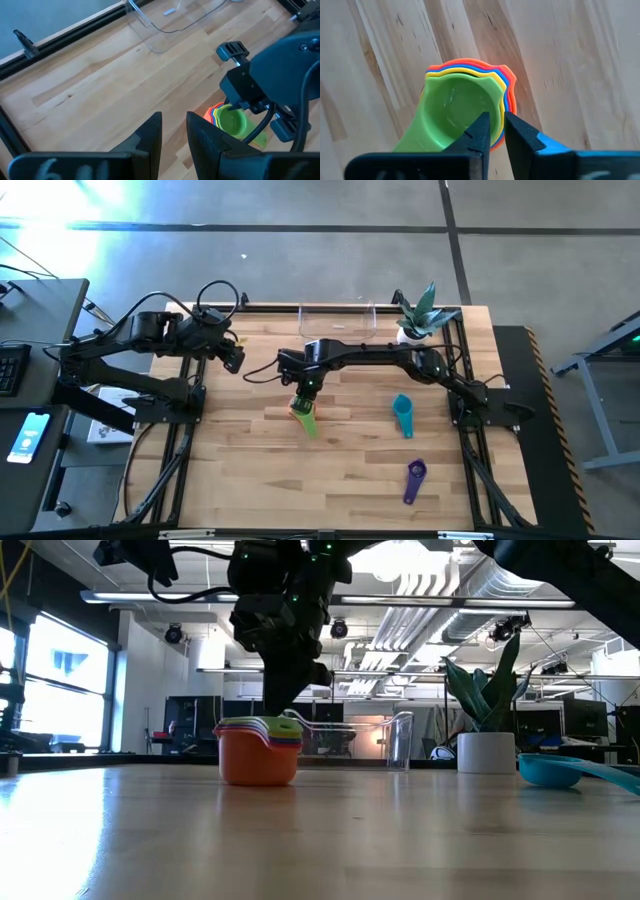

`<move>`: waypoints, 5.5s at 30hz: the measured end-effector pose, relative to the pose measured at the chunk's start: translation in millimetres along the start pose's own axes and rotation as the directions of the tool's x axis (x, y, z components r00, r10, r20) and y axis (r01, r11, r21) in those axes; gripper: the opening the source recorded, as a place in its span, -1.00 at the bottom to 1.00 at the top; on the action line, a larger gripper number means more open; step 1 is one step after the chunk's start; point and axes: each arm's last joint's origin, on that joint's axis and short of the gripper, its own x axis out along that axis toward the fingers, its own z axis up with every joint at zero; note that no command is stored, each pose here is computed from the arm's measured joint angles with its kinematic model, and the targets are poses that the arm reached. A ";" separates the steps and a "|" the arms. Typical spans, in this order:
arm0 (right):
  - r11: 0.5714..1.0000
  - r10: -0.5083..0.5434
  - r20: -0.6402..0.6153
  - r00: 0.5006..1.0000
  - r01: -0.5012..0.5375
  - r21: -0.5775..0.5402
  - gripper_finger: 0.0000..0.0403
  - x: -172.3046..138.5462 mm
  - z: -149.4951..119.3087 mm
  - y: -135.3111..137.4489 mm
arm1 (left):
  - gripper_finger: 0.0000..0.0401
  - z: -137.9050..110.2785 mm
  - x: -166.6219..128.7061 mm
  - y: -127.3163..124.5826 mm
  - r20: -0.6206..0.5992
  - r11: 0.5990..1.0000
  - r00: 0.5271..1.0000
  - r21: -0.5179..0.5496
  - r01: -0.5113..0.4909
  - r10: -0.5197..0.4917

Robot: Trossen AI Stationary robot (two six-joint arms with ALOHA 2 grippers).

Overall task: Nest measuring cups in basket
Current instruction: Stack the green measuring cup on the top of the yellow measuring cup, then stack the light blue measuring cup on top of the green measuring cup

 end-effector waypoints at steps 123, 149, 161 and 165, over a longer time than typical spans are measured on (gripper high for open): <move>0.547 -0.243 -0.058 0.968 0.187 0.816 -0.99 -58.5 -253.4 -43.5 | -0.61 -4.7 -0.5 -1.4 -0.084 0.975 0.995 0.211 0.074 -0.057; 0.648 -0.205 0.440 0.874 -0.215 0.731 -1.00 -140.2 -182.6 -9.9 | -0.61 -82.6 85.1 -21.1 -0.256 0.958 0.959 0.222 0.182 -0.123; 0.673 -0.129 0.610 0.782 -0.382 0.633 -1.00 -149.2 -165.9 -2.4 | -0.61 -104.0 116.1 -20.6 -0.247 0.951 0.945 0.170 0.260 -0.214; 0.685 -0.101 0.667 0.738 -0.435 0.584 -1.00 -153.6 -160.2 0.3 | -0.61 -106.5 123.7 -23.3 -0.209 0.951 0.942 0.113 0.289 -0.262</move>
